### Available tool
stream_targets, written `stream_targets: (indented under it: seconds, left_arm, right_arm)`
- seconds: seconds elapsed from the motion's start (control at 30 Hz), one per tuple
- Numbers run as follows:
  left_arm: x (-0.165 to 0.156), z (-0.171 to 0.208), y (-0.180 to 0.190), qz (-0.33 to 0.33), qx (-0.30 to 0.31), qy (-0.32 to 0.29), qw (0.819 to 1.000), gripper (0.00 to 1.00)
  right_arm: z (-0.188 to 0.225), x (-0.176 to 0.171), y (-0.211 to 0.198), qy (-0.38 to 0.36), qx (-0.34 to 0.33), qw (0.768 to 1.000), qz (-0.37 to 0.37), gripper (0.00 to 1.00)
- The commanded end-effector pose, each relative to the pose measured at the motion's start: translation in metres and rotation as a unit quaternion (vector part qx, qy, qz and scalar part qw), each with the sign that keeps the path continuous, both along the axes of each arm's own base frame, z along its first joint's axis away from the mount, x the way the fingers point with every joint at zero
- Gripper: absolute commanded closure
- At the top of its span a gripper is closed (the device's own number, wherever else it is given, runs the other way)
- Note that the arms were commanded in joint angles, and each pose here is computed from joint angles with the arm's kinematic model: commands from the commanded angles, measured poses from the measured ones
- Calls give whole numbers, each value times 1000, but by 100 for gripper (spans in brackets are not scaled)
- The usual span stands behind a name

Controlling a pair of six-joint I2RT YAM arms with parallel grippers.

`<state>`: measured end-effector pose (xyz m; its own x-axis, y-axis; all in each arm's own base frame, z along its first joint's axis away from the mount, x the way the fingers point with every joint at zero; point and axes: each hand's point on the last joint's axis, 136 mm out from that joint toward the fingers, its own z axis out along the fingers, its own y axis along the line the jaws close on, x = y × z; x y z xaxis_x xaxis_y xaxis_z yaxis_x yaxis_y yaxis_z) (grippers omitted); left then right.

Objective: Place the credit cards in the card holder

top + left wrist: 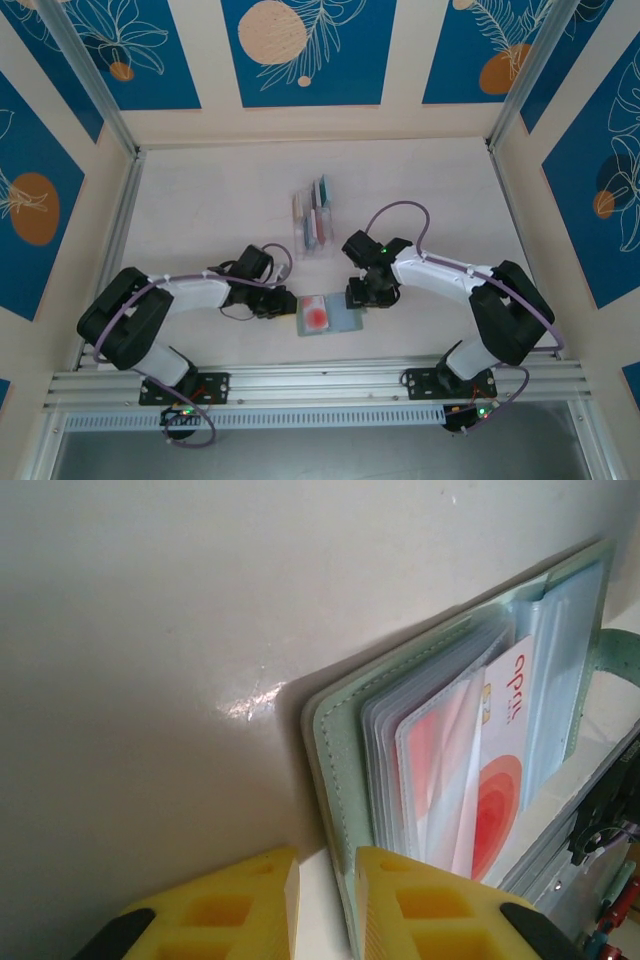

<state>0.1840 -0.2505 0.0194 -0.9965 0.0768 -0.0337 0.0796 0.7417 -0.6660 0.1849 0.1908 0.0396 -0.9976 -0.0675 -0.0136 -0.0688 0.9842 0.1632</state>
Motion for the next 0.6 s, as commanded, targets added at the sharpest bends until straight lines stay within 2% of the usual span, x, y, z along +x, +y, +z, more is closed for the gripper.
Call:
stream_targets:
  seconds: [0.0,0.07,0.13,0.3,0.47,0.57]
  left_arm:
    - [-7,-6,-6,-14,-6,9,1000,79]
    - [-9,-9,-9,-16,-7,13,1000,79]
    - [-9,-10,-13,-16,-11,12,1000,79]
    - [-10,-12,-24,-19,-21,13,1000,79]
    - [-7,-13,-32,-14,-28,12,999,79]
    - [-2,-10,-37,-9,-37,8,999,80]
  right_arm:
    - [-1,-2,-9,0,-23,1000,-6,72]
    - [5,0,-5,-5,-16,1000,1,92]
    - [15,2,1,-15,1,1000,8,100]
    - [56,0,42,-41,115,991,47,100]
    - [98,-3,80,-58,228,969,70,100]
    - [103,-4,104,-46,279,956,77,100]
